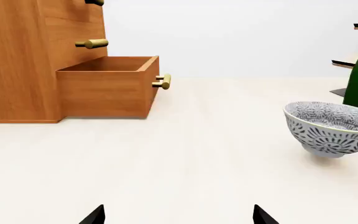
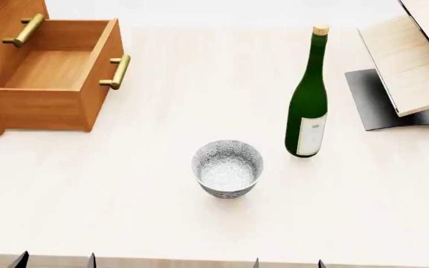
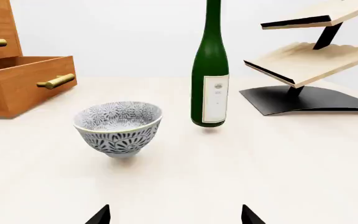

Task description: Put the bowl in the bottom drawer of the cabinet and close it.

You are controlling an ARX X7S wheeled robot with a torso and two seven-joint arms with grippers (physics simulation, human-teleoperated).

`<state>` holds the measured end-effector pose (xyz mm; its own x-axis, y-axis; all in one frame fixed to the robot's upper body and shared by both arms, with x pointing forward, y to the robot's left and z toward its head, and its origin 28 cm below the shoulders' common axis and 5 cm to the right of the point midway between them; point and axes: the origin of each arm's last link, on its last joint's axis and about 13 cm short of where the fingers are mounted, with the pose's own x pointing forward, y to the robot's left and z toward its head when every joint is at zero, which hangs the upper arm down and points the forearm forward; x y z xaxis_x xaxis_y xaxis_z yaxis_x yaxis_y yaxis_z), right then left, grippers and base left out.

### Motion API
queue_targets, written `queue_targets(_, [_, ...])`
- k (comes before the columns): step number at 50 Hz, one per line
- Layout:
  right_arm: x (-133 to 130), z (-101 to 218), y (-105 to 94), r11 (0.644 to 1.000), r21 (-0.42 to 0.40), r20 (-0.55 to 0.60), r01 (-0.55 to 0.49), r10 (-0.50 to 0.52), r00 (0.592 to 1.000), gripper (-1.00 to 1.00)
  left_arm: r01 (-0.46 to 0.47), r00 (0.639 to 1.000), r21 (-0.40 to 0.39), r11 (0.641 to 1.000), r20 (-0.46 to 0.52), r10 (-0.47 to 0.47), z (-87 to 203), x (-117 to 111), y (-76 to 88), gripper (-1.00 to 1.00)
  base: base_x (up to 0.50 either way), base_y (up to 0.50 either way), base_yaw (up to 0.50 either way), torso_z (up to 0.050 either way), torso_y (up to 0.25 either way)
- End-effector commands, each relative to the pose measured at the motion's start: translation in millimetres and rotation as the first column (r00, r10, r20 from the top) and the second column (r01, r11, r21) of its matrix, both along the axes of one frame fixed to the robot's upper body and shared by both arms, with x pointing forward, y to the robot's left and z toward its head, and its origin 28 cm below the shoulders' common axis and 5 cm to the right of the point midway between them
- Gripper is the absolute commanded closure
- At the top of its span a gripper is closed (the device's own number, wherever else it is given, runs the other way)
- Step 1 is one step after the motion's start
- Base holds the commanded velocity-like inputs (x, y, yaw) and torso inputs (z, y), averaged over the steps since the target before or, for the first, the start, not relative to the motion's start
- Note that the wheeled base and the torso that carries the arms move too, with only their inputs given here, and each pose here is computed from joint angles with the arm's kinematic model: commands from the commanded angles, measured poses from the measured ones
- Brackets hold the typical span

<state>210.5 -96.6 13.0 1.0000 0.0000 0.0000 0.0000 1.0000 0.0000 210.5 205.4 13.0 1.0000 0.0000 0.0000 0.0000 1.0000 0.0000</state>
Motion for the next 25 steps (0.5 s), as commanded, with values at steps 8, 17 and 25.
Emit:
queue_targets(8, [-0.5, -2.1, 0.4, 1.0, -0.023, -0.017, -0.004, 0.004, 1.0, -1.0, -0.002, 1.0, -0.002, 1.0, -0.002, 0.002, -0.2, 0.2, -0.4, -1.0, 0.0, 0.0, 0.0, 0.0, 0.0])
queue_targets(17, [-1.4, 0.1, 0.7, 1.0, -0.028, -0.003, -0.003, 0.003, 1.0, -1.0, -0.036, 0.999, 0.042, 0.998, 0.034, 0.035, 21.7, -28.1, 3.8, -1.0, 0.0, 0.0, 0.0, 0.0, 0.0])
queue_targets(25, [4.0, 26.3, -3.6, 0.999, -0.017, 0.009, 0.03, -0.03, 1.0, -1.0, -0.071, 0.997, 0.025, 0.997, 0.027, 0.071, 13.7, -68.4, 11.4, -1.0, 0.0, 0.0, 0.0, 0.0, 0.0])
